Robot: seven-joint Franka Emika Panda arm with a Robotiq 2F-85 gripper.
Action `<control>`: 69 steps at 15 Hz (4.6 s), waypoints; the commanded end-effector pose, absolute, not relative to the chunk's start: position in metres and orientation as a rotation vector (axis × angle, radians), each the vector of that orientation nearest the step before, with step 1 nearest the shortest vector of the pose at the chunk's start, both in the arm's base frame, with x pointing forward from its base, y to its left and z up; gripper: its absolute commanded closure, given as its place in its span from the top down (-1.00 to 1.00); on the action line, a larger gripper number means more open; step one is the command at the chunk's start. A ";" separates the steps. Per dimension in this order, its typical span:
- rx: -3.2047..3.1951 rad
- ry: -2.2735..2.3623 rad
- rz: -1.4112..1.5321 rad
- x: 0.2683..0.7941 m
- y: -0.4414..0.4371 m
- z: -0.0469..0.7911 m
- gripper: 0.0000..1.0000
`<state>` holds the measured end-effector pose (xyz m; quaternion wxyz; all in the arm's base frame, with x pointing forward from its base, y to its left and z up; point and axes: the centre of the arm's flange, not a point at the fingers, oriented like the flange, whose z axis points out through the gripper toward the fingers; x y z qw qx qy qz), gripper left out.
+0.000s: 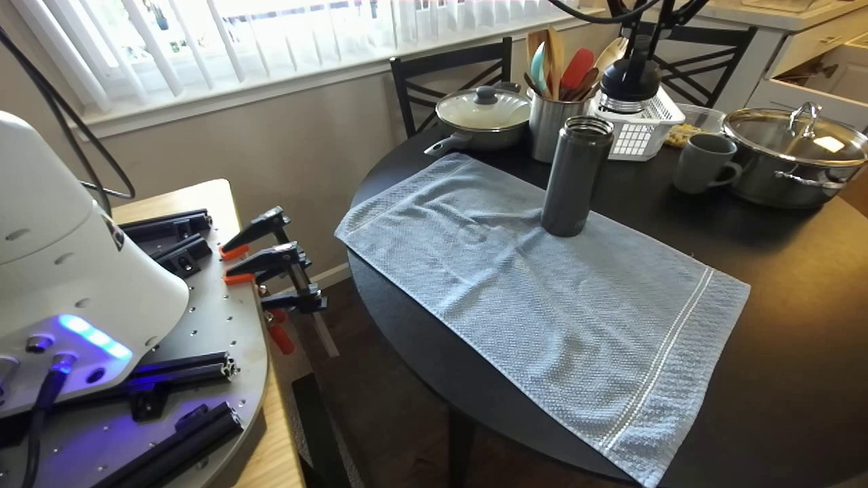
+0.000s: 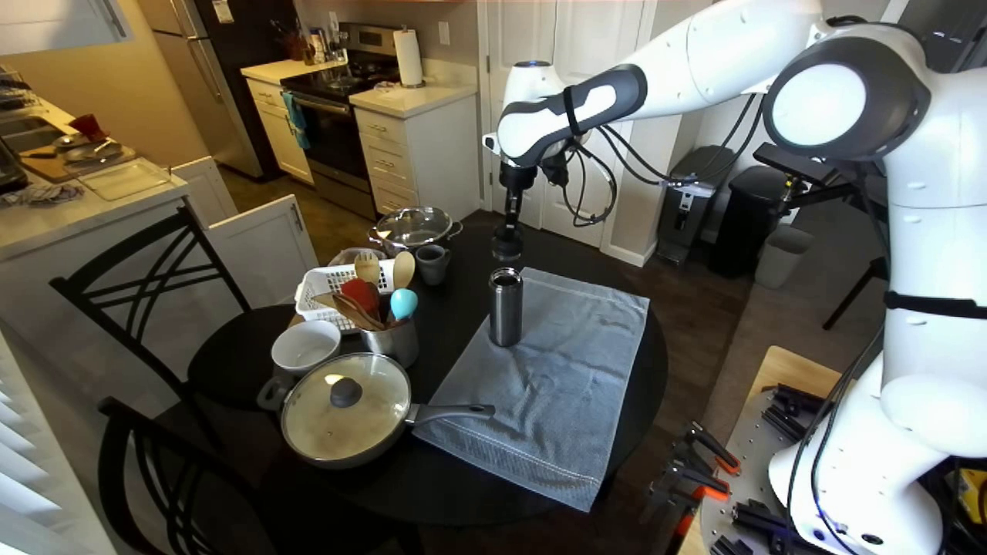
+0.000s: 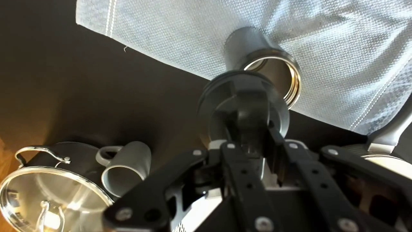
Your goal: Put the black lid on the bottle
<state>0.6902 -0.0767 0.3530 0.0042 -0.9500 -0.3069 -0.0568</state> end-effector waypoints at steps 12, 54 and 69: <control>-2.926 -1.114 -0.033 0.664 -0.037 0.327 -0.89; -2.984 -0.976 -0.131 0.676 -0.034 0.310 -0.89; -3.003 -0.973 -0.111 0.673 -0.037 0.304 0.09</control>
